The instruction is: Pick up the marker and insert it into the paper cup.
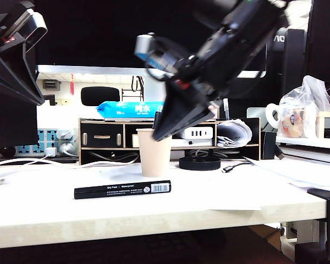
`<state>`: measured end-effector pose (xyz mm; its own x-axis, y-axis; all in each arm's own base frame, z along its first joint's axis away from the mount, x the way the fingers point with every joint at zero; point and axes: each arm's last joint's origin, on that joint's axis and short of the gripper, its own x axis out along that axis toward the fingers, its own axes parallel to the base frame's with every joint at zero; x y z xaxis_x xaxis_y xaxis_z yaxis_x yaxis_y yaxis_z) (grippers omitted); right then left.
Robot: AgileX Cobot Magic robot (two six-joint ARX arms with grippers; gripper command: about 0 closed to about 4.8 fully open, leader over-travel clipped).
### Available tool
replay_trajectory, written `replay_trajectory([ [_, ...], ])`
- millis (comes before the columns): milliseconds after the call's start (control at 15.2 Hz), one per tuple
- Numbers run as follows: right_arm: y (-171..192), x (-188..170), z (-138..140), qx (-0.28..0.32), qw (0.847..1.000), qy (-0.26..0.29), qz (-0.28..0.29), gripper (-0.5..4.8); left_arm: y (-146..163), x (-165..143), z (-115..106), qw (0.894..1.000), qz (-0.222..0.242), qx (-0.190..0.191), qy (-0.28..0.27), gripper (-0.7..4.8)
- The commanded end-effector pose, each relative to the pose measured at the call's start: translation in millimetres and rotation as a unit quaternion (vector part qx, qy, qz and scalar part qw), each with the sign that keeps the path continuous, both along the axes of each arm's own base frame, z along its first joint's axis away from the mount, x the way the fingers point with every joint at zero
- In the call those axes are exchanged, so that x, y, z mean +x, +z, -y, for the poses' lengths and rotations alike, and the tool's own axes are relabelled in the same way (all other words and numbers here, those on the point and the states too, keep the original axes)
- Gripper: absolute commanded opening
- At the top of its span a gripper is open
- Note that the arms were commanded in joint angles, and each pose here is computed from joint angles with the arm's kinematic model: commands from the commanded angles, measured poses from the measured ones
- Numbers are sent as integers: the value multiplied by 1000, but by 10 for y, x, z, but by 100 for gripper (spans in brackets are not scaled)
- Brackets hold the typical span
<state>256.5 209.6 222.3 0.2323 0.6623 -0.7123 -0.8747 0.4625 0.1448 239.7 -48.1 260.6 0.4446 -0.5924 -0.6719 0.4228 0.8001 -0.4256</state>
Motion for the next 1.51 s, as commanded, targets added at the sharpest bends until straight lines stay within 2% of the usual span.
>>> replay_trajectory([
  [66, 51, 65, -133, -18, 998, 37, 41, 107, 32, 1, 7, 1000, 11, -2, -6, -5],
  [197, 114, 126, -189, -56, 996, 57, 43, 107, 31, 2, 7, 1000, 11, -3, -6, -5],
  [263, 189, 173, -221, -97, 990, 86, 47, 107, 30, 1, 7, 1000, 11, -3, -6, -5],
  [328, 251, 201, -264, -113, 986, 113, 50, 109, 31, 2, 7, 1000, 11, -3, -6, -5],
  [525, 356, 230, -350, -167, 971, 136, 101, 127, 31, 2, 7, 1000, 12, -3, -6, -5],
  [656, 330, 190, -436, -164, 969, 153, 106, 128, 33, 4, 7, 1000, 13, -3, -6, -5],
  [722, 257, 150, -523, -169, 966, 166, 100, 157, 39, 9, 8, 1000, 17, -4, -7, -5],
  [788, 212, 128, -572, -173, 965, 174, 98, 159, 40, 12, 9, 1000, 19, -4, -7, -5],
  [919, 13, 129, -685, -236, 950, 169, 114, 158, 39, 11, 9, 1000, 21, -2, -11, -5],
  [1247, -29, 190, -666, -262, 945, 147, 129, 169, 40, 12, 9, 1000, 22, -2, -11, -5],
  [1378, -32, 213, -650, -265, 945, 141, 132, 227, 40, 12, 9, 1000, 24, 0, -13, -5],
  [1510, -26, 246, -632, -292, 937, 118, 153, 225, 41, 13, 9, 1000, 26, 1, -14, -5],
])
